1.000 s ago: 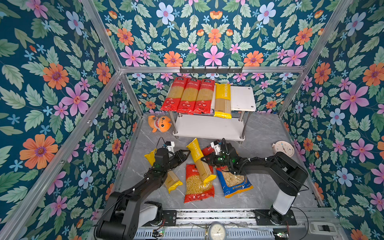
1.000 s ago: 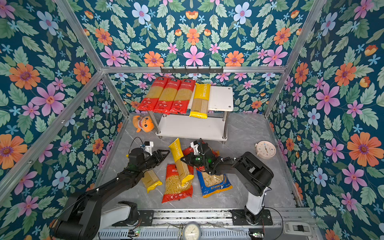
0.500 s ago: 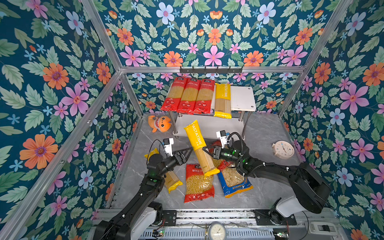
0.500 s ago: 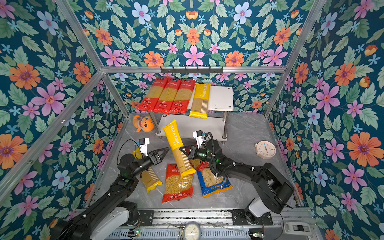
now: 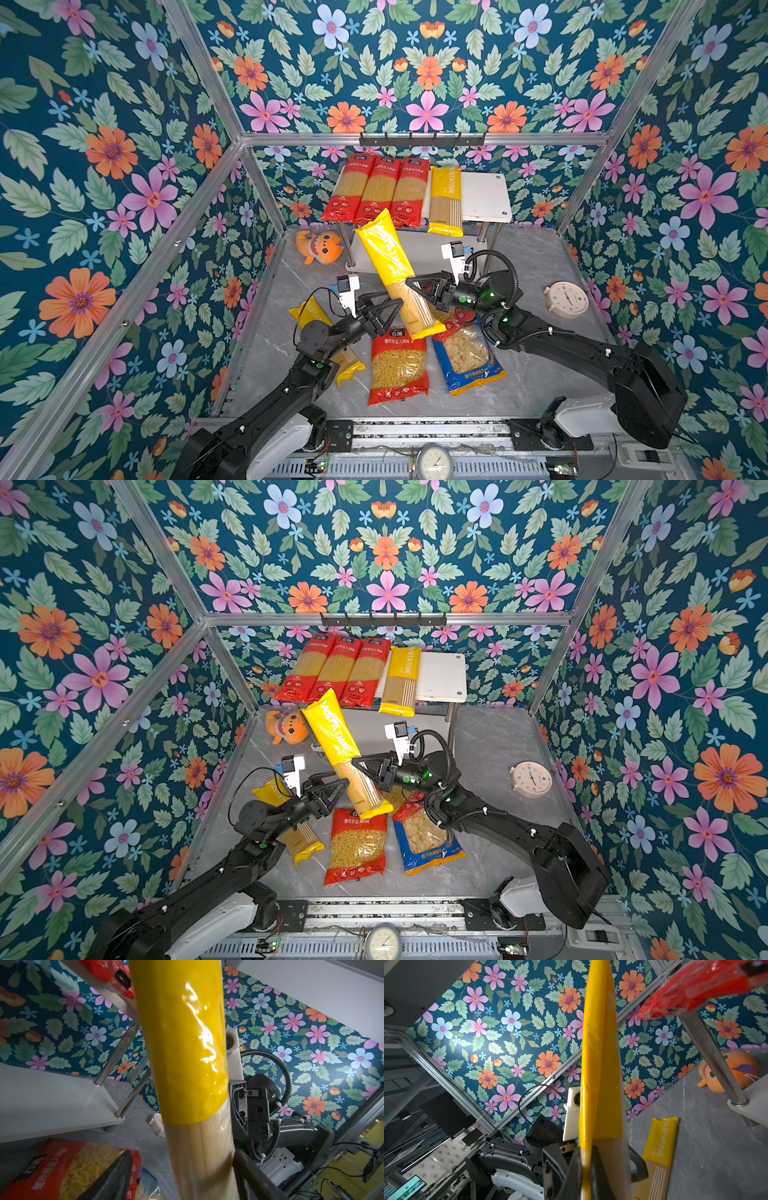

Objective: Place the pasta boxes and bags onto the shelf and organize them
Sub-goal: 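Raise the held pack onto the upper shelf beside the other yellow pack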

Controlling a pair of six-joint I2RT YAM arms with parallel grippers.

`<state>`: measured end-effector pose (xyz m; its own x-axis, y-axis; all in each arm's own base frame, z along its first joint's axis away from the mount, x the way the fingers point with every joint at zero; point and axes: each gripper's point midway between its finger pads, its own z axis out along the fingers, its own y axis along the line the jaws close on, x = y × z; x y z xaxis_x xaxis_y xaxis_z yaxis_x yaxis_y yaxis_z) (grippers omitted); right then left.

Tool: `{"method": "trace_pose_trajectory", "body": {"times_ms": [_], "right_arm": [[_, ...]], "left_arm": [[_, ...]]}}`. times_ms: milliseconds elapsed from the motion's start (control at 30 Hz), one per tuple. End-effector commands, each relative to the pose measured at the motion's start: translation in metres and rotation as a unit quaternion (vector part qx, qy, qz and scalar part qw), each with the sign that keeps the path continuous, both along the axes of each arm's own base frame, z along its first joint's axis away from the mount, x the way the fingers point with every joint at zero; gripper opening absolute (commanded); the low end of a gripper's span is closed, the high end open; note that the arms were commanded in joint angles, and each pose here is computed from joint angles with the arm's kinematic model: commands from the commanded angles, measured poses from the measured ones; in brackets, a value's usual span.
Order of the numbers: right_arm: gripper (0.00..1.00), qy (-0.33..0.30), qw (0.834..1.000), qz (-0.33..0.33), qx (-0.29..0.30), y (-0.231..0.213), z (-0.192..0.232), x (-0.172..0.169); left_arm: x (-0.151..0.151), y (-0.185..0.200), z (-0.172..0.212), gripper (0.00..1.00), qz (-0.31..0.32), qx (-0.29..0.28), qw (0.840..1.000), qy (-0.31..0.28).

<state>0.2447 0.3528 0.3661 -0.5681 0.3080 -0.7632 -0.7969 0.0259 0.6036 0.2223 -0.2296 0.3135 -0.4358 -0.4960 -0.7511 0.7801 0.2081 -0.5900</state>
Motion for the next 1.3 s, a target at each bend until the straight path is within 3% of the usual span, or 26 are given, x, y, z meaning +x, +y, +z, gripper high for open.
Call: {"method": "trace_pose_trajectory", "body": {"times_ms": [0, 100, 200, 300, 400, 600, 667, 767, 1033, 1100, 1200, 1267], "right_arm": [[0.0, -0.081, 0.994, 0.004, 0.073, -0.013, 0.053, -0.016], [0.0, -0.072, 0.994, -0.007, 0.079, -0.019, 0.059, -0.013], [0.0, -0.057, 0.994, -0.035, 0.084, -0.032, 0.059, -0.003], [0.27, -0.027, 0.994, -0.063, 0.085, -0.052, 0.052, 0.011], [0.41, 0.009, 0.996, -0.082, 0.04, -0.066, 0.029, 0.02], [0.71, 0.045, 0.989, -0.112, -0.087, -0.09, -0.046, 0.011], [0.75, 0.051, 0.988, -0.1, -0.107, -0.09, -0.056, 0.003], [0.73, 0.039, 0.99, -0.107, -0.088, -0.093, -0.048, -0.001], [0.54, 0.008, 0.991, -0.123, -0.043, -0.091, -0.021, 0.011], [0.44, 0.004, 0.991, -0.133, -0.024, -0.093, -0.014, 0.014], [0.2, 0.003, 0.989, -0.15, 0.007, -0.099, -0.005, 0.018], [0.13, 0.005, 0.985, -0.169, 0.024, -0.106, 0.002, 0.024]], "left_arm": [[-0.005, -0.007, 0.034, 0.73, -0.011, -0.024, 0.997, -0.07], [0.005, -0.02, 0.043, 0.63, -0.028, -0.035, 0.997, -0.067], [0.012, -0.032, 0.055, 0.42, -0.055, -0.049, 0.995, -0.063], [0.019, -0.041, 0.058, 0.23, -0.068, -0.051, 0.995, -0.053], [0.03, -0.046, 0.059, 0.09, -0.061, -0.041, 0.996, -0.045], [0.044, -0.057, 0.091, 0.07, -0.06, -0.03, 0.996, -0.058], [0.051, -0.062, 0.1, 0.07, -0.061, -0.032, 0.996, -0.053], [0.057, -0.074, 0.11, 0.07, -0.077, -0.035, 0.996, -0.043], [0.055, -0.103, 0.121, 0.09, -0.114, -0.044, 0.992, -0.024], [0.055, -0.107, 0.122, 0.1, -0.116, -0.044, 0.992, -0.021], [0.061, -0.111, 0.126, 0.13, -0.111, -0.044, 0.993, -0.016], [0.066, -0.116, 0.13, 0.16, -0.113, -0.037, 0.993, -0.016]]}}
